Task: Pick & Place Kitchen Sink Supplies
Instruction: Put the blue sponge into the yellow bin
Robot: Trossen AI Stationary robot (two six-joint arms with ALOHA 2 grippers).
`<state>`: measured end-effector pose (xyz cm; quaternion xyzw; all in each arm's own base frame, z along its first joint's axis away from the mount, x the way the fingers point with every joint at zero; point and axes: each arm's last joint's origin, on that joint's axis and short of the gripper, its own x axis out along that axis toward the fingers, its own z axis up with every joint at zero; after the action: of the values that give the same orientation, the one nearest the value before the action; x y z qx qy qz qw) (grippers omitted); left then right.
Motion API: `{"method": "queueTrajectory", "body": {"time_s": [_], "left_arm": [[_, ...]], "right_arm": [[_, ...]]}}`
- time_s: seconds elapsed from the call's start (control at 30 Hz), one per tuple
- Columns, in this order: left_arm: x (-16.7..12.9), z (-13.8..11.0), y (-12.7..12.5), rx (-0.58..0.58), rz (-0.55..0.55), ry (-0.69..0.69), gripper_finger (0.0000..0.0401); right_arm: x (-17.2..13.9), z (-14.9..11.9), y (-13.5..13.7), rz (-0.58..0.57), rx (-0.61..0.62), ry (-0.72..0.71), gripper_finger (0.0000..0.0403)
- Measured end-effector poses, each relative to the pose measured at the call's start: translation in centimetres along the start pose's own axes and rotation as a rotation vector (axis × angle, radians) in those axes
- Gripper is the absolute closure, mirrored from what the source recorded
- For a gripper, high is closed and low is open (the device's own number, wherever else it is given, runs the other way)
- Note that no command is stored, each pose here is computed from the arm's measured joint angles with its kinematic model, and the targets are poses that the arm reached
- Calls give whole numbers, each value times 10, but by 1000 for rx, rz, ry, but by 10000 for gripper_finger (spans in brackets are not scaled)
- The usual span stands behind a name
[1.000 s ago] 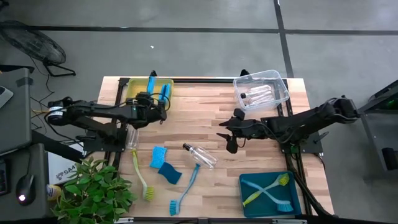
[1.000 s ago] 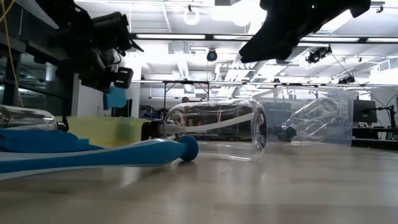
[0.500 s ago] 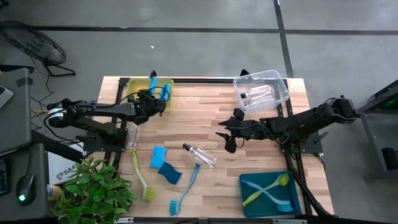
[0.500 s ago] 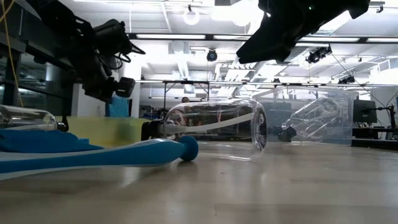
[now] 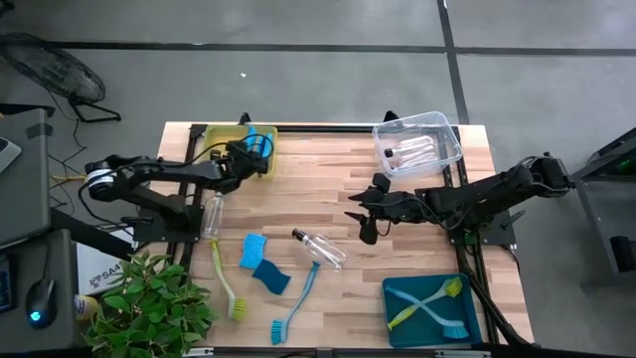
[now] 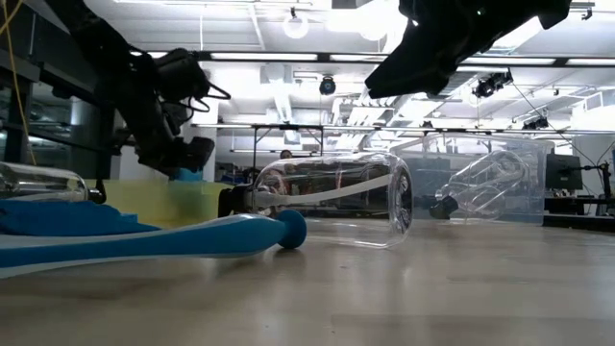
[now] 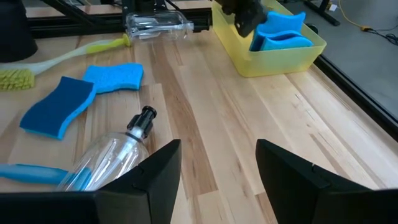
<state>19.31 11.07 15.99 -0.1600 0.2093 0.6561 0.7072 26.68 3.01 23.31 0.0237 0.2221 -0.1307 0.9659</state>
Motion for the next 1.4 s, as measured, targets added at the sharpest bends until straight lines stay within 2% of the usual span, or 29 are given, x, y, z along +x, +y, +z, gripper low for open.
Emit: {"method": "queueTrajectory", "body": {"time_s": [0.57, 0.93, 1.4], "left_arm": [[16, -16, -10, -7, 34, 22, 395], [16, -17, -10, -4, 28, 27, 332], [15, -15, -12, -5, 21, 27, 281]], "right_arm": [[0, 0, 0, 4, 1, 1, 202], [0, 0, 0, 4, 0, 1, 202], [0, 0, 1, 18, 15, 4, 201]]}}
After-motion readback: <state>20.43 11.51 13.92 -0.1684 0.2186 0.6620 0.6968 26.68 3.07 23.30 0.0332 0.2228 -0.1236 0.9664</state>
